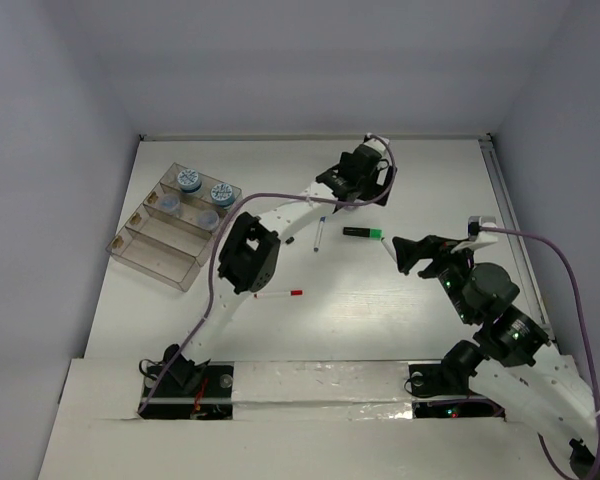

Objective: Sort the stationery into containers
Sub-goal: Pick up the stationery from the center of the board.

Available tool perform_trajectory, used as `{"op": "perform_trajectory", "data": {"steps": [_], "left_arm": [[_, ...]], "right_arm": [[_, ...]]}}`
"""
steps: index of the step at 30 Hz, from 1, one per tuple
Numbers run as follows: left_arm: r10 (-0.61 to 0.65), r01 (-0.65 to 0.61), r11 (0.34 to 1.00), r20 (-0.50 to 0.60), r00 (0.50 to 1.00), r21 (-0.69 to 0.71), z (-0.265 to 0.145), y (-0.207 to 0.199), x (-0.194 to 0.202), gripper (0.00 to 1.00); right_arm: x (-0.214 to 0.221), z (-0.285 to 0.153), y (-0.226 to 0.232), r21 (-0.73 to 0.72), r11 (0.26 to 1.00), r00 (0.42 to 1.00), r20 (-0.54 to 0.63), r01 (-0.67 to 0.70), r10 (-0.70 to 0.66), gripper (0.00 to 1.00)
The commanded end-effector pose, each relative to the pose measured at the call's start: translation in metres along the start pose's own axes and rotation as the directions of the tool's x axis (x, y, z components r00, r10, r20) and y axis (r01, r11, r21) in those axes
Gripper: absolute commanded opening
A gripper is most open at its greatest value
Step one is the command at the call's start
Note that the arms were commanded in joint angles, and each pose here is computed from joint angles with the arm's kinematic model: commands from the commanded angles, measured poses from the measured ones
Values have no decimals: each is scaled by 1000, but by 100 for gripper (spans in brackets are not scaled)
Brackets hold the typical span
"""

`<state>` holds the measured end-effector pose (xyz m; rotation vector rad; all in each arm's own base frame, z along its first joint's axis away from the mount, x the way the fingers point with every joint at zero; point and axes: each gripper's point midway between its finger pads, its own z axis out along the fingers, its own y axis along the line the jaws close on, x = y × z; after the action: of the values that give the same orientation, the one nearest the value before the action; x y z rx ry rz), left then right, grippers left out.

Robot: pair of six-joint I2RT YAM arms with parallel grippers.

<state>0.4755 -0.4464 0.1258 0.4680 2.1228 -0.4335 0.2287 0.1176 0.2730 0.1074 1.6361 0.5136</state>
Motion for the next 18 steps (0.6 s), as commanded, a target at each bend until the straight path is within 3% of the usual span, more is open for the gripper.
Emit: {"op": "perform_trajectory", "data": {"steps": [1, 8, 18], "left_arm": [[-5, 5, 997, 10, 1000, -72, -4, 18, -20, 99], [16, -20, 989, -24, 1000, -149, 13, 32, 14, 99], [41, -25, 974, 69, 997, -224, 7, 39, 5, 98]], "right_arm": [[-16, -3, 1, 0, 1000, 999, 50, -15, 15, 100], [-9, 2, 4, -15, 1000, 1000, 31, -1, 2, 100], [4, 10, 9, -34, 999, 1000, -14, 25, -25, 100]]}}
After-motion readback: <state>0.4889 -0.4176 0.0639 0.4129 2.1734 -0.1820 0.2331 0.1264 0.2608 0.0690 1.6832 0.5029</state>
